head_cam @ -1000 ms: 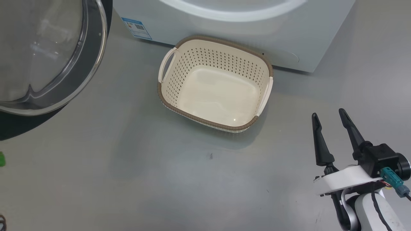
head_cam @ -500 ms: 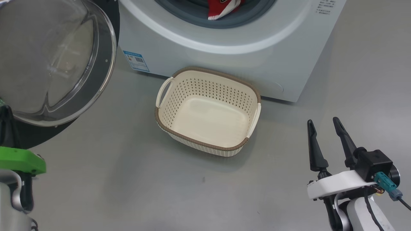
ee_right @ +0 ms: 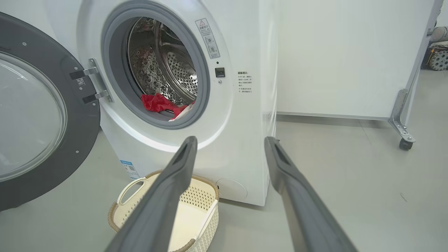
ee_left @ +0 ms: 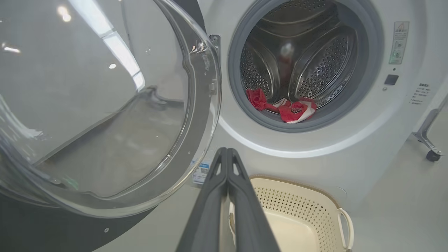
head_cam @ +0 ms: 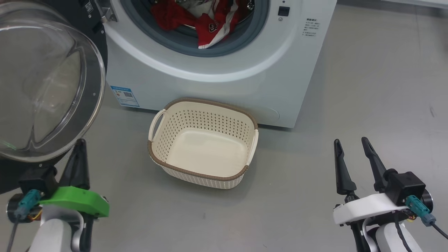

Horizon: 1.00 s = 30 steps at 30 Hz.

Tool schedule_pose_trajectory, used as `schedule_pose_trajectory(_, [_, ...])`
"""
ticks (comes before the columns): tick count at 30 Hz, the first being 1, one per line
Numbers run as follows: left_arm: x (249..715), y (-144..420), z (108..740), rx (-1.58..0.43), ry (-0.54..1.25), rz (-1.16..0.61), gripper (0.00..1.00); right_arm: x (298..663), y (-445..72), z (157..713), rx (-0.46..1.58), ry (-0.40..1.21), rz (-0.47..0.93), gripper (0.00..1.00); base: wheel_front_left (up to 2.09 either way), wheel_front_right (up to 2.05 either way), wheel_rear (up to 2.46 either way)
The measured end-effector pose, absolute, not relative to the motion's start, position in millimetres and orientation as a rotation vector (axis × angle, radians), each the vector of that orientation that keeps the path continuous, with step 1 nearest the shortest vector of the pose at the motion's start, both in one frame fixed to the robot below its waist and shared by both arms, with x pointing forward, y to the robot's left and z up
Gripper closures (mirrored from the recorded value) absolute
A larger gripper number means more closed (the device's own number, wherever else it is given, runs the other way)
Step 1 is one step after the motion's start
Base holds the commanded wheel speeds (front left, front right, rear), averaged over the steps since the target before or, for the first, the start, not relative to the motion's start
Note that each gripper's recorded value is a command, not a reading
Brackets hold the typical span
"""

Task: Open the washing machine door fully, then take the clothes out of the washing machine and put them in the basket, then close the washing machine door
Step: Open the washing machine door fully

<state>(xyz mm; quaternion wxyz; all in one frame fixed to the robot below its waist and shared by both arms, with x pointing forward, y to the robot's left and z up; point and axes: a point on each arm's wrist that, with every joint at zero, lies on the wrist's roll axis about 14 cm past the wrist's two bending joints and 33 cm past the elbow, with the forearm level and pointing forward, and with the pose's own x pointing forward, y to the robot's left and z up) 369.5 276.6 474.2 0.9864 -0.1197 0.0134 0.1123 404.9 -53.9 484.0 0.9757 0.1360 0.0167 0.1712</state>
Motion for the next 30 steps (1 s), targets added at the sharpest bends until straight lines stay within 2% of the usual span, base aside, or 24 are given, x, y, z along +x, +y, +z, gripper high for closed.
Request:
schedule_pose_trajectory(9, [373,222,472,-0.277,0.03,0.093,1.0,401,-78,496,0.265,-0.008,0.28,0.0,0.0,0.0,0.0])
schedule_pose_trajectory(22, [376,171,480,-0.254,0.012,-0.056,1.0,394,-109,503,0.265,-0.038,0.189,0.0,0.0,0.0,0.0])
schedule_pose_trajectory(23, [377,167,483,-0.248,0.003,-0.069,0.97,393,-111,503,0.265,-0.039,0.183,0.0,0.0,0.0,0.0])
schedule_pose_trajectory(25, [380,162,491,-0.248,-0.019,-0.085,0.0,392,-115,503,0.264,-0.039,0.172,0.0,0.0,0.0,0.0])
schedule_pose_trajectory(30, [379,153,492,-0.224,-0.023,-0.115,0.0,389,-122,499,0.263,-0.031,0.15,0.0,0.0,0.0,0.0])
